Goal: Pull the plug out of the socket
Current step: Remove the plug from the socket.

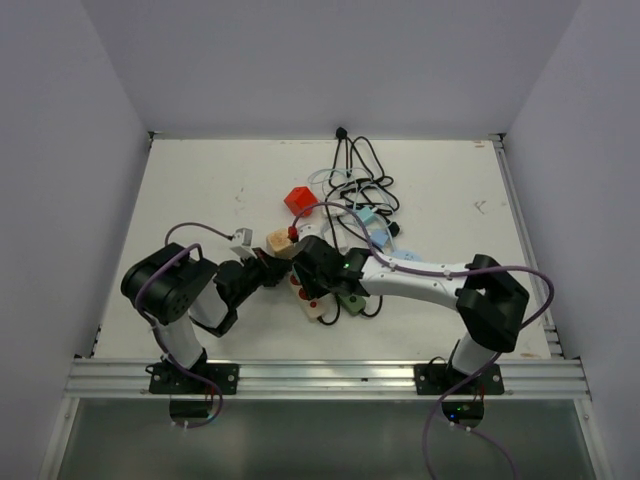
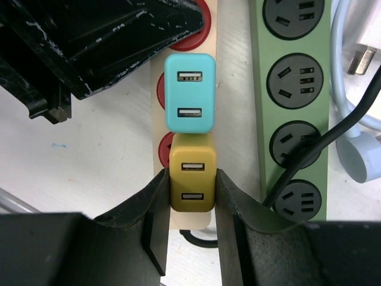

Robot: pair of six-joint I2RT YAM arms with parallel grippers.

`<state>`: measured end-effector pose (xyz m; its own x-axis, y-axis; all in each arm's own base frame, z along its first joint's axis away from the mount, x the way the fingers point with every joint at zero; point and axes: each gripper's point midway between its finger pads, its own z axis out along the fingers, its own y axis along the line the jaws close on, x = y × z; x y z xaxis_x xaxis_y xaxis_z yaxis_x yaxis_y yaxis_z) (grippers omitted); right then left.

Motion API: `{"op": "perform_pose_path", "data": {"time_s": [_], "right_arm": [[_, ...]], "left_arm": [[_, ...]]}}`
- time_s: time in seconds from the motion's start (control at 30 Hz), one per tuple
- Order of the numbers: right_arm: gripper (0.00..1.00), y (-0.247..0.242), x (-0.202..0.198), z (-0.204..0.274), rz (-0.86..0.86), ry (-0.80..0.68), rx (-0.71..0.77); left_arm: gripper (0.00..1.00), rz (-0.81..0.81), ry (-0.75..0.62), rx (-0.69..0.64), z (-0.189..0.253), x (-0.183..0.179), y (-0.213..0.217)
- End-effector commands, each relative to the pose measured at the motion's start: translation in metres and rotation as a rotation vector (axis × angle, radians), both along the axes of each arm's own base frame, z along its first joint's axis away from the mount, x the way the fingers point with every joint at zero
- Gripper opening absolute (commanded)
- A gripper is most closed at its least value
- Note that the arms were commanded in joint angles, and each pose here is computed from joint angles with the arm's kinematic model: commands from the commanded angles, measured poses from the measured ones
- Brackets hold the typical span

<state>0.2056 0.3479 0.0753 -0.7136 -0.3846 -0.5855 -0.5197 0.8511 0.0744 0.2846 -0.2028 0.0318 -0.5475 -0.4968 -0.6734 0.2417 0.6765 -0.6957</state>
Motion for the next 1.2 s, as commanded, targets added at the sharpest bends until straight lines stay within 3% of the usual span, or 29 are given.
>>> {"op": "perform_pose_path", "data": {"time_s": [0.0,0.13,0.47,0.57,0.73,0.87,1.03,1.17], "right_arm": [[0.00,0.019,-0.022,0.052,0.071,0.083,0.258],[0.00,0.016,-0.015,0.048,0.057,0.051,0.195],[0.02,0.025,-0.018,0.039,0.060,-0.167,-0.185],[0.02,0.025,-0.019,0.038,0.065,-0.154,-0.156],[0.03,0.040,-0.034,0.038,0.112,0.062,0.118],[0.03,0.035,-0.030,0.038,0.096,0.145,0.244],[0.04,0.036,-0.019,0.039,0.083,0.096,0.193],[0.06,0.030,-0.023,0.031,0.084,-0.024,-0.046]], "left_arm": [[0.00,0.063,0.394,0.361,-0.115,-0.060,0.062],[0.00,0.067,0.392,0.353,-0.114,-0.060,0.061],[0.00,0.063,0.391,0.363,-0.115,-0.059,0.062],[0.00,0.061,0.390,0.364,-0.116,-0.059,0.062],[0.00,0.061,0.390,0.364,-0.116,-0.059,0.062],[0.00,0.061,0.391,0.366,-0.116,-0.060,0.062],[0.00,0.060,0.388,0.365,-0.115,-0.059,0.062],[0.00,0.060,0.388,0.365,-0.115,-0.059,0.062]]}}
